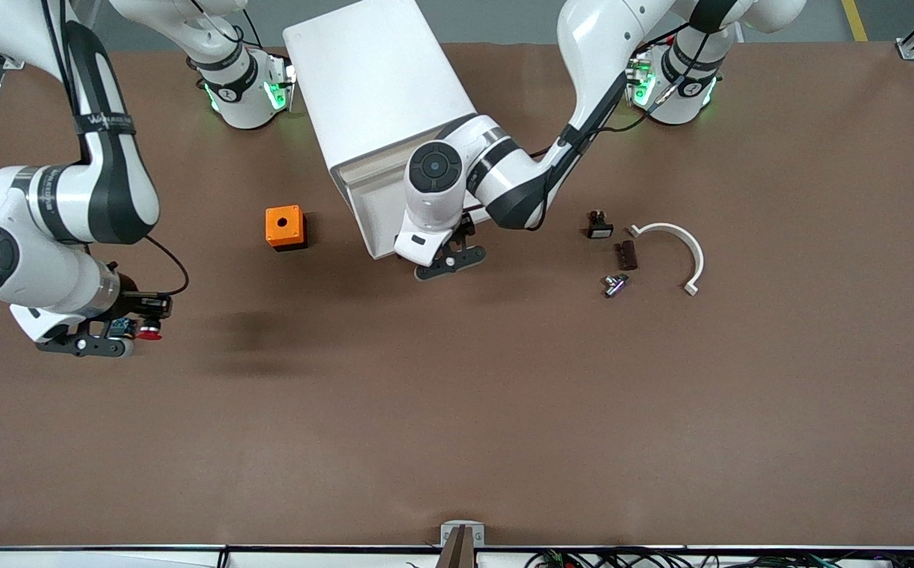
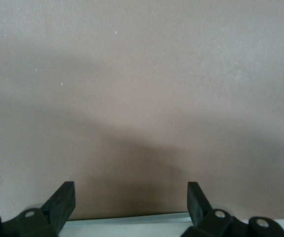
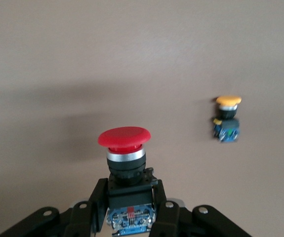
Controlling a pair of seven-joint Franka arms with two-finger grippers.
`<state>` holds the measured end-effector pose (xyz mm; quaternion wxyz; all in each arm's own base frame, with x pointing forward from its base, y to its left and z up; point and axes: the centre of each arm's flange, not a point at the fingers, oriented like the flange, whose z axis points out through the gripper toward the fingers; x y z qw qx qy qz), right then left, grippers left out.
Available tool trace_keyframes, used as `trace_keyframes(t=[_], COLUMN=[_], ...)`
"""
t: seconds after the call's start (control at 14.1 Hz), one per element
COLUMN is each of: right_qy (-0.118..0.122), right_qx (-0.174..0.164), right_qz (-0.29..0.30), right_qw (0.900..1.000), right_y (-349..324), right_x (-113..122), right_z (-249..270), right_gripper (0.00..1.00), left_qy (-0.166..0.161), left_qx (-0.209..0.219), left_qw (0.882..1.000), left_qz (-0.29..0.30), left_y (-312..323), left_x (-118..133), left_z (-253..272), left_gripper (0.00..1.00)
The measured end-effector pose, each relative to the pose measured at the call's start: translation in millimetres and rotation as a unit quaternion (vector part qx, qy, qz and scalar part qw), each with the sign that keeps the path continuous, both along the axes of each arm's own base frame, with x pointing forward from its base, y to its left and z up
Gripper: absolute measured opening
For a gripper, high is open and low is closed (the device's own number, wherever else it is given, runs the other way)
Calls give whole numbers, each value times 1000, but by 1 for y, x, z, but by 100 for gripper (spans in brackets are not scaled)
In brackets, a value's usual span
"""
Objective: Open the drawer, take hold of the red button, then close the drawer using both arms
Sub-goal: 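Carry the red button beside the yellow button while the left gripper pushes the drawer, then lower the red button, open the right gripper while the left gripper shuts the drawer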
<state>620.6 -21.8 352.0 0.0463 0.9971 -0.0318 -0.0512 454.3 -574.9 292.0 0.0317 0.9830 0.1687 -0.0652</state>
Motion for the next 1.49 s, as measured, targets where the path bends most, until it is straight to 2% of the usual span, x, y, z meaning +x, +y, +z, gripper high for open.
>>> trace_keyframes(t=[0.36,0.71,1.0,1.49], right_qy=[-7,12,16,16], right_qx=[-1,6,9,8], right_qz=[1,-19,-29,-33], right_qw=[1000,1000,999,999], right_y=[-31,-43,-52,-69], right_x=[7,7,7,8], right_z=[-60,-112,-129,-155], right_gripper=[41,41,41,41], left_qy=[15,26,40,93], left_qx=[-7,-8,-12,-45], left_qw=[1000,999,999,995], left_qz=[-4,-16,-23,8], left_y=[-18,-31,-39,-46], left_x=[-26,-49,-66,-76], left_z=[1,-3,-5,-3], left_gripper=[100,100,100,100])
